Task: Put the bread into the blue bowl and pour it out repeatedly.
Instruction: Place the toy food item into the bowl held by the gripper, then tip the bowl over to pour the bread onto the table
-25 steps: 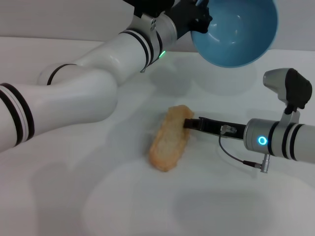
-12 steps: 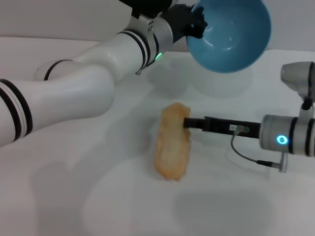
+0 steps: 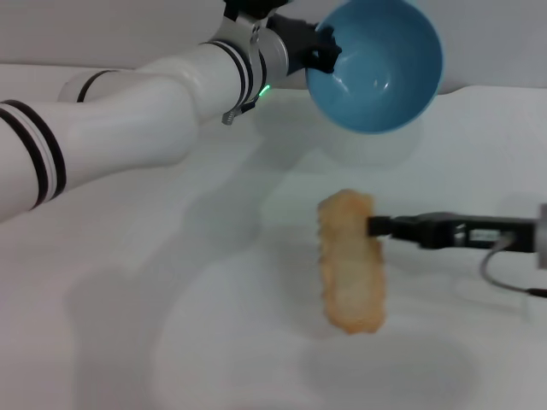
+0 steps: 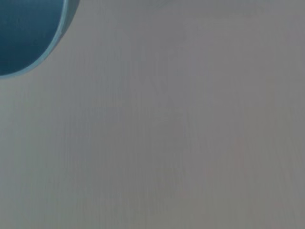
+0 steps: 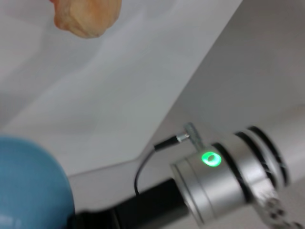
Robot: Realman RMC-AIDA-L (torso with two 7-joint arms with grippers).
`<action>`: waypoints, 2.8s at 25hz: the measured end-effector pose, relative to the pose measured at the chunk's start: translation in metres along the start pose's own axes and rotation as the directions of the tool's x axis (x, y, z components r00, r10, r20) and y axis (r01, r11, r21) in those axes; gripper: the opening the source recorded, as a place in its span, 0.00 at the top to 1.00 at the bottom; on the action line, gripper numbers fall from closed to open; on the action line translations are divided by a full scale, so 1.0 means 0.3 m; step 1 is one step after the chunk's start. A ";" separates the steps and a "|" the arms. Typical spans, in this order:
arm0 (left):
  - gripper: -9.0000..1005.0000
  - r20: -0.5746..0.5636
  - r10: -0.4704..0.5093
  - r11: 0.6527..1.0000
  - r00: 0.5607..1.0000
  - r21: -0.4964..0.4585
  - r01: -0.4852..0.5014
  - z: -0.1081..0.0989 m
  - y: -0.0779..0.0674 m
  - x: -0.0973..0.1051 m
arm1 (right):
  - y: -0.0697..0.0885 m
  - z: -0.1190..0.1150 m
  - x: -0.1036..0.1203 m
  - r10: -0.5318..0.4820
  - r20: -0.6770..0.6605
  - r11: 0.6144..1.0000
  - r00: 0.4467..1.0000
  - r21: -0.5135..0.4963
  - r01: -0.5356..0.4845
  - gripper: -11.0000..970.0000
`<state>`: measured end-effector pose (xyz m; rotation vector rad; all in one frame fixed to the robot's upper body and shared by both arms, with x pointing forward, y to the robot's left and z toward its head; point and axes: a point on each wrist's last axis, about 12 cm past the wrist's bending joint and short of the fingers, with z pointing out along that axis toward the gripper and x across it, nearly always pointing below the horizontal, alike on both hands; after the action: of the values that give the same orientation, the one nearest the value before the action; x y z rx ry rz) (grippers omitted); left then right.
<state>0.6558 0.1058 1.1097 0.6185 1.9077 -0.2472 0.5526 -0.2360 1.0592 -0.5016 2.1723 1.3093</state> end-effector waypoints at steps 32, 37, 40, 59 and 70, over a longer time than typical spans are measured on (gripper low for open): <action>0.99 -0.175 0.046 0.976 0.983 0.215 -0.007 -0.033 -0.176 0.067 | -0.031 -0.187 -0.170 -0.162 0.317 0.978 0.934 0.178 0.109 0.94; 0.99 -0.177 0.043 0.977 0.983 0.215 -0.004 -0.035 -0.174 0.070 | -0.059 -0.174 -0.142 -0.134 0.297 0.974 0.946 0.216 0.070 0.92; 0.99 -0.175 0.044 0.976 0.983 0.217 -0.005 -0.035 -0.177 0.068 | -0.064 -0.177 -0.133 -0.127 0.297 0.973 0.946 0.223 0.061 0.91; 0.99 -0.163 0.041 0.983 0.986 0.184 -0.011 -0.027 -0.152 0.077 | -0.061 -0.312 -0.129 -0.175 0.421 0.962 0.890 0.267 0.062 0.60; 0.99 -0.021 0.157 0.976 0.987 0.154 -0.152 -0.002 -0.155 0.000 | -0.114 -0.563 0.036 -0.310 0.577 0.860 0.756 0.509 -0.036 0.55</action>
<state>0.6308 0.0669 1.1050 0.8735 1.8729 -0.2856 0.5192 -0.4021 1.0924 0.0140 1.7206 0.6409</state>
